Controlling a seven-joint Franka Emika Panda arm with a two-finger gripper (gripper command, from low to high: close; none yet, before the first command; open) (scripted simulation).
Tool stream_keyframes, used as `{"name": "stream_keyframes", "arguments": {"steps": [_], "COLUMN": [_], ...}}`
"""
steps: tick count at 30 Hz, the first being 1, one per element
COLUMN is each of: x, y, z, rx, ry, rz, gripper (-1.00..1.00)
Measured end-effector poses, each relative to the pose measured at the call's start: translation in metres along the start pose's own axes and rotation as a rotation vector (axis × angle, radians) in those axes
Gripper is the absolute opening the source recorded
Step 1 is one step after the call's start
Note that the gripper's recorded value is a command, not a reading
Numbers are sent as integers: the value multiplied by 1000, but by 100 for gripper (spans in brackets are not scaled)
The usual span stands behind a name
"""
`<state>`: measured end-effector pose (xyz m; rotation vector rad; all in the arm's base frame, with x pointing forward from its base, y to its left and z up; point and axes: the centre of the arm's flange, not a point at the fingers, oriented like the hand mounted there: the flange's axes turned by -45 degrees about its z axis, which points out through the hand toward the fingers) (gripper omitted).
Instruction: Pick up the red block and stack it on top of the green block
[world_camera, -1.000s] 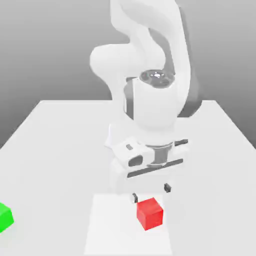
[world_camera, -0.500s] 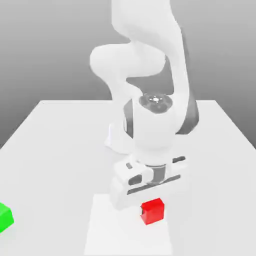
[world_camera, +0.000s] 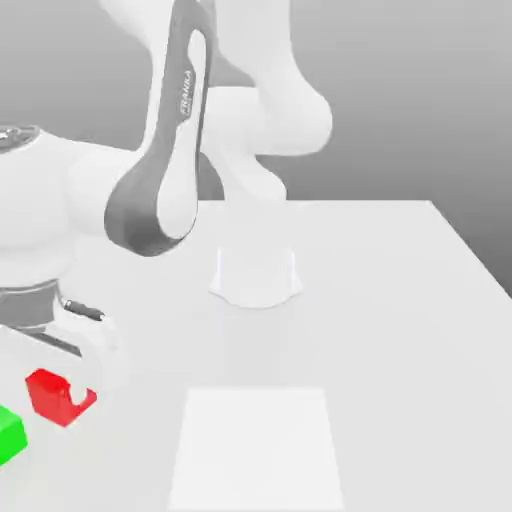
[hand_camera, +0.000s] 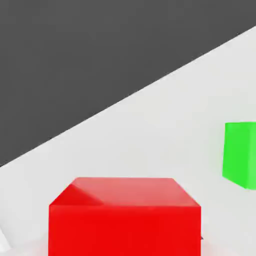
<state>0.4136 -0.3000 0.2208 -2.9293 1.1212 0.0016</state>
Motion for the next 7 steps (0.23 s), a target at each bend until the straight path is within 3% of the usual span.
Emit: {"name": "stream_keyframes", "arguments": {"steps": [1, 2, 7], "x": [9, 12, 12], "y": [17, 26, 26], "z": [15, 29, 29], "rx": [-1, -2, -2], "ry": [2, 2, 2], "rz": [56, 84, 84], "gripper": [-100, 100, 100]}}
